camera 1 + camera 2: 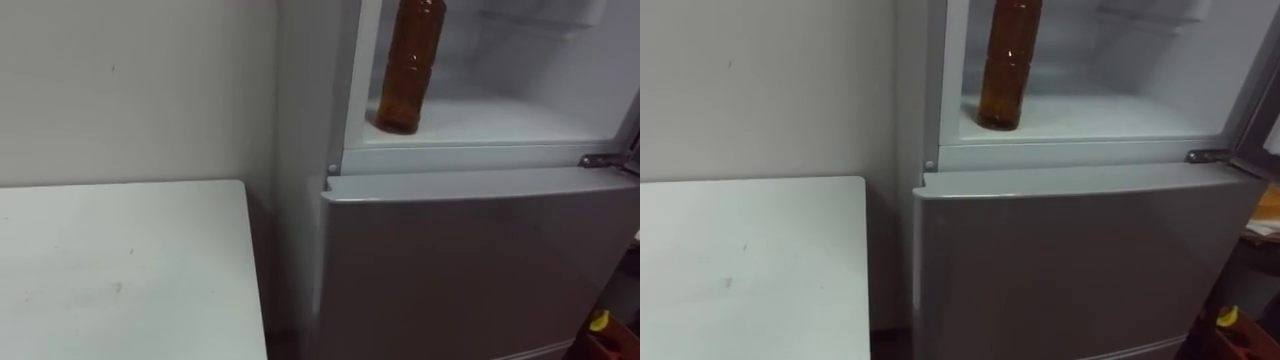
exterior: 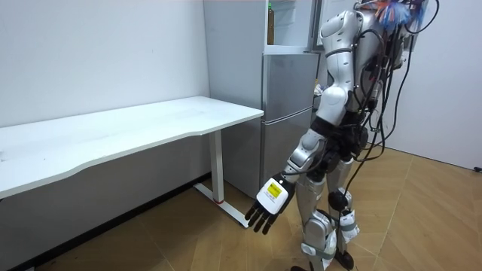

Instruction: Put the bottle in the upper fridge

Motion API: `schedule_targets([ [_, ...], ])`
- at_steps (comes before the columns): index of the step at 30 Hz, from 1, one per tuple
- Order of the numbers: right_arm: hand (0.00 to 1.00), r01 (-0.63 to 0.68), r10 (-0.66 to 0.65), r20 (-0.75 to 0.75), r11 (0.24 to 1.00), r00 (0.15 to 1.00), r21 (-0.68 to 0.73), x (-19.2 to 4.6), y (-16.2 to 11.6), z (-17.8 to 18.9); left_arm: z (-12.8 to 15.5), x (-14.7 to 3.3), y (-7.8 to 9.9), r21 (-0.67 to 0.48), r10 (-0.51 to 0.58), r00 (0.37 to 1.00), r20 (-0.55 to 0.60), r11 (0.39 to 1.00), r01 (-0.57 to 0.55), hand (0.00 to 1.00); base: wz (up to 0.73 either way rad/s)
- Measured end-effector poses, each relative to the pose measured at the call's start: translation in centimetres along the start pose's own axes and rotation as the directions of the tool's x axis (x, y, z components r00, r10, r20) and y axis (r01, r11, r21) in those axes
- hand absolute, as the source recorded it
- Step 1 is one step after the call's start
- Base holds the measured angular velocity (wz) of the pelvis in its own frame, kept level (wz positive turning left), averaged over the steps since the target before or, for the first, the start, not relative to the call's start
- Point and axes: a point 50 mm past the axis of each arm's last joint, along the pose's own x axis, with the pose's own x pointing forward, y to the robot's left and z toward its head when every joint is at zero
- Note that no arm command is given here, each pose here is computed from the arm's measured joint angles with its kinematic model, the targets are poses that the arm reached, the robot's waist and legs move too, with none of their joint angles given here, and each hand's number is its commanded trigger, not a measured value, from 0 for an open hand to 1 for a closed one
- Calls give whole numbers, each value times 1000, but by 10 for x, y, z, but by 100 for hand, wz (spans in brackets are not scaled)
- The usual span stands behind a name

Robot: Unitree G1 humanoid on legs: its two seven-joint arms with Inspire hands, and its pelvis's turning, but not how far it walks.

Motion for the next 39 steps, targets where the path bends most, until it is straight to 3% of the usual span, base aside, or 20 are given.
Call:
schedule_targets([
  [10, 0, -65, 65, -9, 997, 998, -33, -18, 17, -2, -6, -2, -3, -2, -23, 1000, 0, 1000, 23, 0, -1],
  [16, 0, -83, 83, -11, 996, 997, -44, -21, 19, -4, -12, -5, -12, -11, -69, 997, -23, 998, 69, 0, -2],
  [39, 0, -153, 153, -3, 987, 988, -44, -33, 27, 0, -13, -5, -15, -6, -93, 995, -21, 996, 93, 0, -1],
])
